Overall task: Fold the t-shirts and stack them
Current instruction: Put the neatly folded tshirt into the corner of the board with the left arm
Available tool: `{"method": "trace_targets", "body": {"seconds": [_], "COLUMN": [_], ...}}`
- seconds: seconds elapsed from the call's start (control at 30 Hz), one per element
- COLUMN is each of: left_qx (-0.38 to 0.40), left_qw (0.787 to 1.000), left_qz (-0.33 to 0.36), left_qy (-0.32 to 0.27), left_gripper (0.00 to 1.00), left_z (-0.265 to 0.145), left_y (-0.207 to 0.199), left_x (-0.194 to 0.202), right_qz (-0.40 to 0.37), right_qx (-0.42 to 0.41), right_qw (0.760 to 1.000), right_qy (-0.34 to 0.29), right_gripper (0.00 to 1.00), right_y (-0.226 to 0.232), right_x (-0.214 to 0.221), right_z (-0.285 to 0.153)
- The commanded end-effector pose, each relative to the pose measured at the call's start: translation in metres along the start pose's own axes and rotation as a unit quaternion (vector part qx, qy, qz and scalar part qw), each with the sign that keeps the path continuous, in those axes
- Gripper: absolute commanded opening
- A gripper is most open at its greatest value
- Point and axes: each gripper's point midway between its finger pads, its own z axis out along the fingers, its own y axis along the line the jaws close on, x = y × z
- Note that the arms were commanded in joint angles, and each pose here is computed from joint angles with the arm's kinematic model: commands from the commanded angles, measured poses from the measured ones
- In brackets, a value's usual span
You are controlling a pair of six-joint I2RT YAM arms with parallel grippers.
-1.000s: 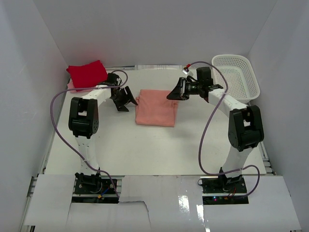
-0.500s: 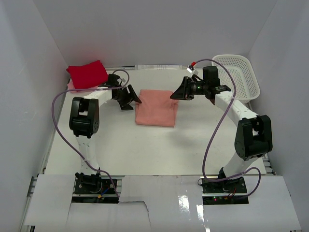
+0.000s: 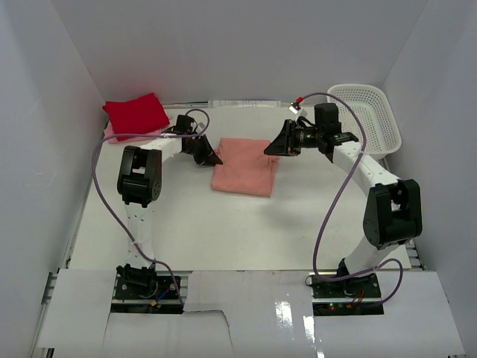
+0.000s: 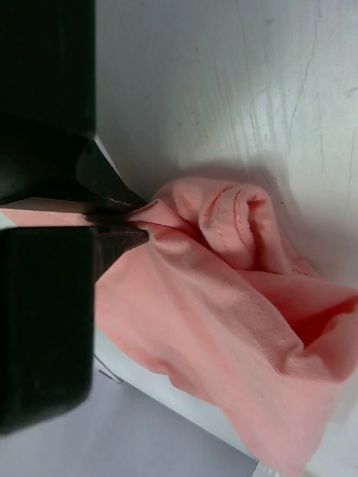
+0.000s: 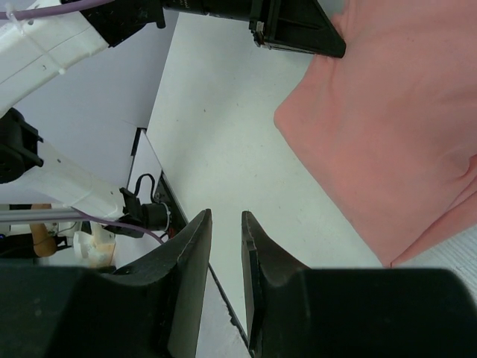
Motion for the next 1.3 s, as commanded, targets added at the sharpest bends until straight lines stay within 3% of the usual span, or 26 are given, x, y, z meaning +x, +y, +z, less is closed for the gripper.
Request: {"method": "trace_targets", "body": {"seconds": [0.0, 0.03, 0.27, 0.53, 0.67, 0.87, 1.1, 1.27], "left_qx": [-0.091, -0.092, -0.063, -0.080, -0.088, -0.042, 0.045, 0.072], "left_qw": [0.994, 0.994, 0.996, 0.993, 0.989, 0.989, 0.978, 0.972], "left_qz": [-0.023, -0.025, -0.026, 0.057, 0.048, 0.010, 0.043, 0.035], "left_qy": [0.051, 0.052, 0.054, -0.066, -0.108, -0.144, -0.197, -0.222], "left_gripper": [0.05, 0.00, 0.00, 0.00, 0.00, 0.00, 0.00, 0.00], "left_z": [0.023, 0.023, 0.023, -0.044, -0.077, -0.120, -0.149, -0.163], "left_y": [0.055, 0.057, 0.045, 0.010, 0.019, 0.030, -0.004, 0.003], "left_x": [0.032, 0.032, 0.019, -0.086, -0.130, -0.168, -0.197, -0.218], "right_qz": [-0.031, -0.032, -0.043, -0.027, -0.014, -0.015, -0.013, -0.008], "right_qx": [-0.024, -0.024, -0.026, 0.018, 0.020, 0.032, 0.039, 0.038], "right_qw": [0.999, 0.999, 0.998, 0.999, 1.000, 0.999, 0.999, 0.999], "right_qy": [-0.014, -0.015, -0.024, -0.013, -0.002, 0.007, 0.012, 0.015], "right_gripper": [0.29, 0.29, 0.30, 0.30, 0.30, 0.30, 0.30, 0.30], "right_y": [0.028, 0.030, 0.044, 0.017, 0.011, 0.010, 0.008, 0.007], "right_x": [-0.005, -0.005, -0.001, 0.028, 0.042, 0.053, 0.057, 0.064], "right_z": [-0.018, -0.019, -0.032, -0.032, -0.032, -0.037, -0.039, -0.038]}}
